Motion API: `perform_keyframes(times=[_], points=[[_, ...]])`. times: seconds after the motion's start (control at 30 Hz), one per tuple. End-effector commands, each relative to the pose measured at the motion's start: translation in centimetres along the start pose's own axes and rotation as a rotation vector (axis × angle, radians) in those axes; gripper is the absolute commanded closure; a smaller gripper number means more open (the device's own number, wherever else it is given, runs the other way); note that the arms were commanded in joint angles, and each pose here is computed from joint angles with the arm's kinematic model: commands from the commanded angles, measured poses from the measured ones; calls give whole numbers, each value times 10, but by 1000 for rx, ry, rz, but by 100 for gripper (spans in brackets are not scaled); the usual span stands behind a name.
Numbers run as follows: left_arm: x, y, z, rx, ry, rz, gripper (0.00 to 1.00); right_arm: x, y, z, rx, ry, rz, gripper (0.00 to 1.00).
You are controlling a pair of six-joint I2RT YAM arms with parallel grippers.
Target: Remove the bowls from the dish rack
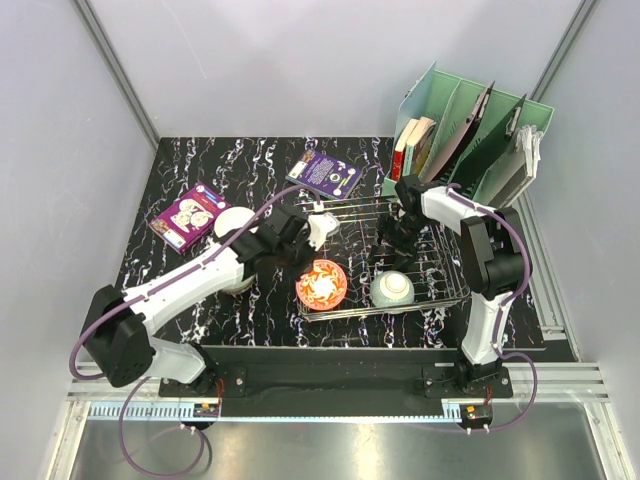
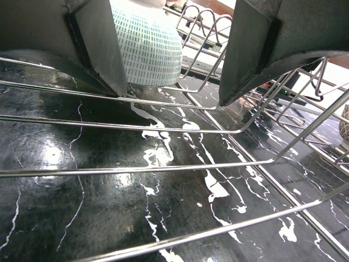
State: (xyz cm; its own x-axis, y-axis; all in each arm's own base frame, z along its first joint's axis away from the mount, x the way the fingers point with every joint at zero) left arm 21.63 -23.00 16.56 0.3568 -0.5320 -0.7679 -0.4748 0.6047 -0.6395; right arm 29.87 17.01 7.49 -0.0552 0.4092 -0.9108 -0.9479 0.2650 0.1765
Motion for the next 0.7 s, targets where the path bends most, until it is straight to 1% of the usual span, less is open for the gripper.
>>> perform_keyframes(times=[0.0, 0.17, 0.33, 0.47, 0.67], points=[[-21, -38, 9, -28, -32, -145, 100, -2, -15, 15, -22, -48, -47, 25], [-23, -43, 18, -63, -65, -155, 100, -9, -14, 18, -26, -57, -60, 25], [-29, -51, 30, -105, -83, -184, 100, -19, -14, 30, -12, -101, -65, 25], [-45, -54, 44, -194, -132, -225, 100, -28, -18, 38, -14, -121, -88, 25], [-77, -33, 75, -335, -263, -253, 100, -42, -17, 47, -16, -148, -102, 24]])
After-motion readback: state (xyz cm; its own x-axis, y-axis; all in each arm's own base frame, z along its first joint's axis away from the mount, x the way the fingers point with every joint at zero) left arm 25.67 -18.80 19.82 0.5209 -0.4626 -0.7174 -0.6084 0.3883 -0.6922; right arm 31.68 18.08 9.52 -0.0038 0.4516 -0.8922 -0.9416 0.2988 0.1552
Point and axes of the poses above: each gripper's point midway between its finger pads, its own x axis out along the fingers, its own z axis along the line the jaws close on, y = z × x, the point moved 4 cm from there along -x, back along the fingers, and after that the axes turned 2 degrees about x, right-handed, at the moved point
